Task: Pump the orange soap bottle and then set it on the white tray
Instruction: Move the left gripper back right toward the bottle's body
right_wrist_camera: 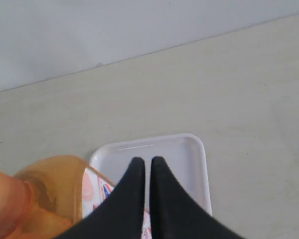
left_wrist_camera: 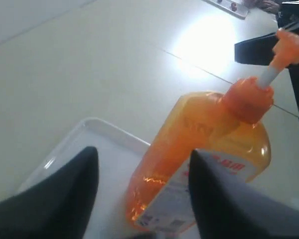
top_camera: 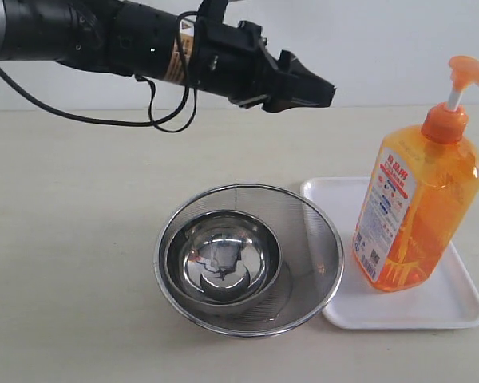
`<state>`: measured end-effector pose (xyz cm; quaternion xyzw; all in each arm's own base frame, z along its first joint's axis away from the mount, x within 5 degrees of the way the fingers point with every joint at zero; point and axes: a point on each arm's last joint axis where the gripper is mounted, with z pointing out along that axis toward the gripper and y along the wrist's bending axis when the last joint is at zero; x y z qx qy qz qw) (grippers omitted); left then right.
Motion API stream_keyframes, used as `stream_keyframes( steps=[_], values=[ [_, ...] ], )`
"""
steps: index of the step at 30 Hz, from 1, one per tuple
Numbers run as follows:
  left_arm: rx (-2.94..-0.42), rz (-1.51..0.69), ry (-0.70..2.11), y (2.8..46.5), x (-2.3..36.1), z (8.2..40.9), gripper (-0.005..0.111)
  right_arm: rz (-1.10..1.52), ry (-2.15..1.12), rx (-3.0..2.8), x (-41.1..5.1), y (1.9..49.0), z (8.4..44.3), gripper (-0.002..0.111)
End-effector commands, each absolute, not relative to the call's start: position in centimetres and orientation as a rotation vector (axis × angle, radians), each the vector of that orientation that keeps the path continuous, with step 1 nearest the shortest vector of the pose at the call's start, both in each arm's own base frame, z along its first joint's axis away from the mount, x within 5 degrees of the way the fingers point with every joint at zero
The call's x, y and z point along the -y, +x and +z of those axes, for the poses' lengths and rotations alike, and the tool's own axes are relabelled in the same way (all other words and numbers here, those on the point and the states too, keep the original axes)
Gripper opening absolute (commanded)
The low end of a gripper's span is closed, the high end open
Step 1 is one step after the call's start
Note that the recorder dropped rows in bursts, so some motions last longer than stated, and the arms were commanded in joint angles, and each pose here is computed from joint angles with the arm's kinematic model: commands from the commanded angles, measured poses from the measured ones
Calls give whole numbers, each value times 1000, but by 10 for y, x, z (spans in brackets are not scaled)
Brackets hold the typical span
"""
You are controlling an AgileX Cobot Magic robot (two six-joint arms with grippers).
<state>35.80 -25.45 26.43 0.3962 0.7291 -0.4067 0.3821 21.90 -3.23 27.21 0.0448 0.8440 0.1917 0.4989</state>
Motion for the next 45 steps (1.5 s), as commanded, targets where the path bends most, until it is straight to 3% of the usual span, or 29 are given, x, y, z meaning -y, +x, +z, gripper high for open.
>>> stream_keyframes(
  steps=[1, 3, 10, 17, 28, 45],
  values=[
    [-1903, -1060, 1014, 353, 248, 254, 24, 506, 99, -2062, 28, 215, 265, 0],
    [-1874, -1067, 1074, 349, 249, 251, 6, 508, 101, -2066, 28, 214, 263, 0],
    [-1894, -1063, 1099, 348, 258, 236, 5, 556, 81, -2068, 24, 213, 263, 0],
    [-1874, -1206, 1071, 346, 274, 218, 5, 580, 118, -2083, 23, 211, 259, 0],
    [-1833, -1170, 1153, 327, 303, 216, 5, 591, 174, -2127, 22, 204, 243, 0],
    [-1794, -1164, 1095, 331, 311, 213, 5, 586, 108, -2184, 1, 202, 230, 0]
  ],
)
